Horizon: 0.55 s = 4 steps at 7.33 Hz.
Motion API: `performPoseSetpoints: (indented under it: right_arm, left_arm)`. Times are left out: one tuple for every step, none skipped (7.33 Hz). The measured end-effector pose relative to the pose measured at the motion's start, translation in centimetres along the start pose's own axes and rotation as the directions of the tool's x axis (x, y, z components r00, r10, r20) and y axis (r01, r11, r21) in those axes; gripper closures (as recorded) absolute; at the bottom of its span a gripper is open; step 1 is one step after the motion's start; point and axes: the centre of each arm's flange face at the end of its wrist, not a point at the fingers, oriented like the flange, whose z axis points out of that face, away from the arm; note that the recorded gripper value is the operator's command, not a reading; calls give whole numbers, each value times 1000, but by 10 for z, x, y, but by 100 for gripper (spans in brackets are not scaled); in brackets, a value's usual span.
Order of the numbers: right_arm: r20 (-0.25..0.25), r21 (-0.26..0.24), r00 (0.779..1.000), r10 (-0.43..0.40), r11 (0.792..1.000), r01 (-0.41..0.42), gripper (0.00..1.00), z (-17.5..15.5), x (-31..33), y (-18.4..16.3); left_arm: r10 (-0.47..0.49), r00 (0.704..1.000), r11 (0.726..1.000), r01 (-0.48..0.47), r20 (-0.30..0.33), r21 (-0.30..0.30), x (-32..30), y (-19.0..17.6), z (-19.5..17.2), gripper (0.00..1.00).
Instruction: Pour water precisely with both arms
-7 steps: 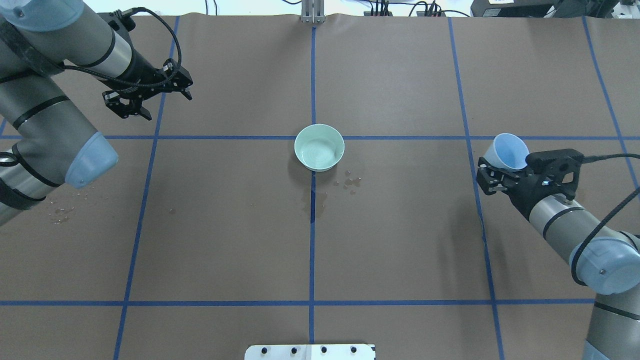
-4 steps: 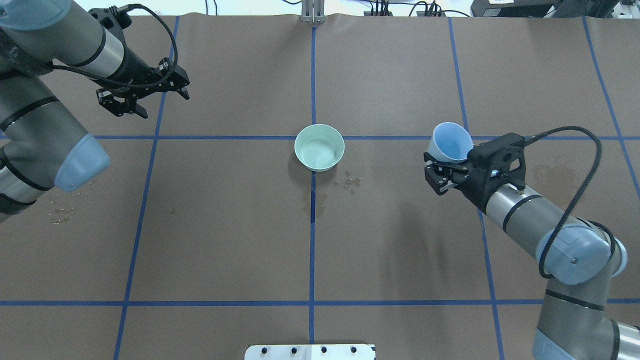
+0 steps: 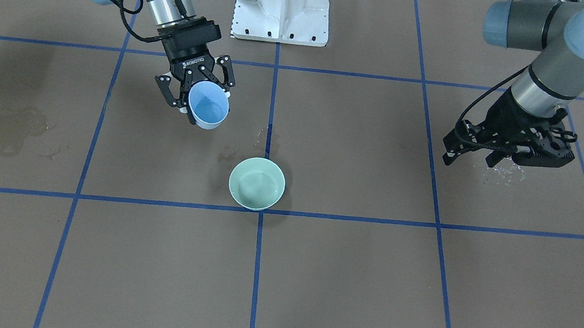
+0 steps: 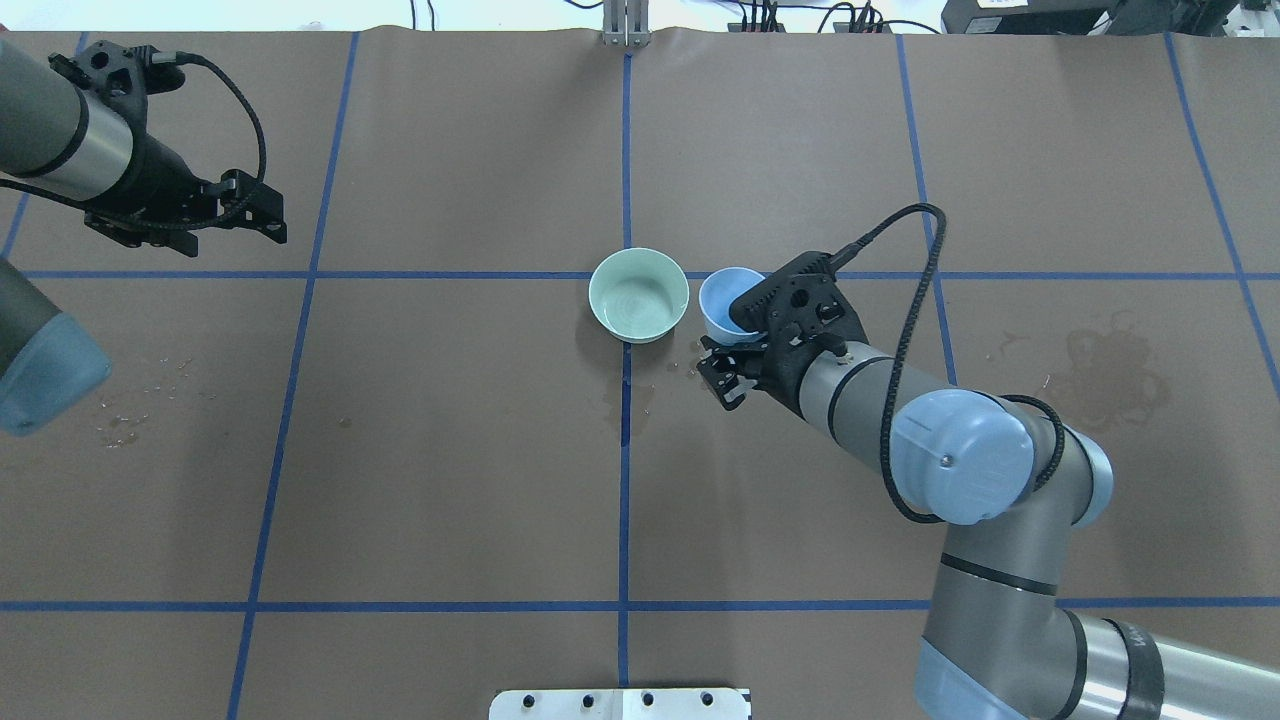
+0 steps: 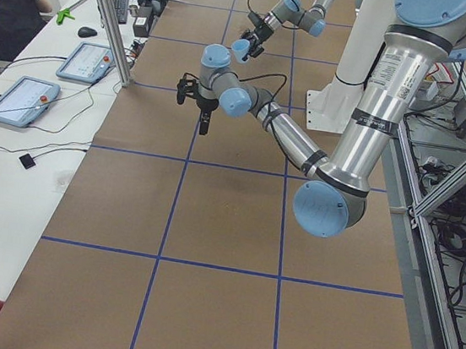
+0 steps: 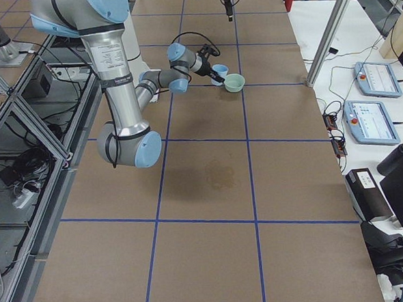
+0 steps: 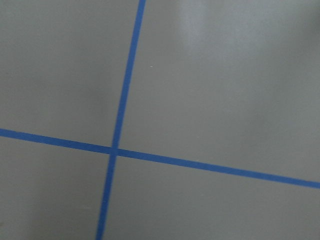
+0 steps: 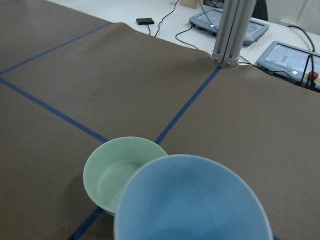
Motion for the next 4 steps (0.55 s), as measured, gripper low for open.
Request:
performPoseSetpoints:
  right_arm:
    - [-4, -46, 999, -34, 998, 34, 100, 4, -12, -13]
    - [-3, -93, 999, -48, 995, 48, 100, 11, -16, -22]
    - [11, -145, 999, -46, 988, 47, 100, 22, -13, -27]
    - [30, -201, 999, -36, 979, 42, 100, 38, -7, -31]
  left_arm:
    - [5, 1000, 1000, -5, 2, 0, -3, 1, 0, 0]
    - [5, 1000, 1000, -5, 4, 0, -4, 1, 0, 0]
    - [5, 1000, 1000, -5, 5, -1, -6, 1, 0, 0]
    - [3, 1000, 1000, -3, 6, -4, -8, 2, 1, 0]
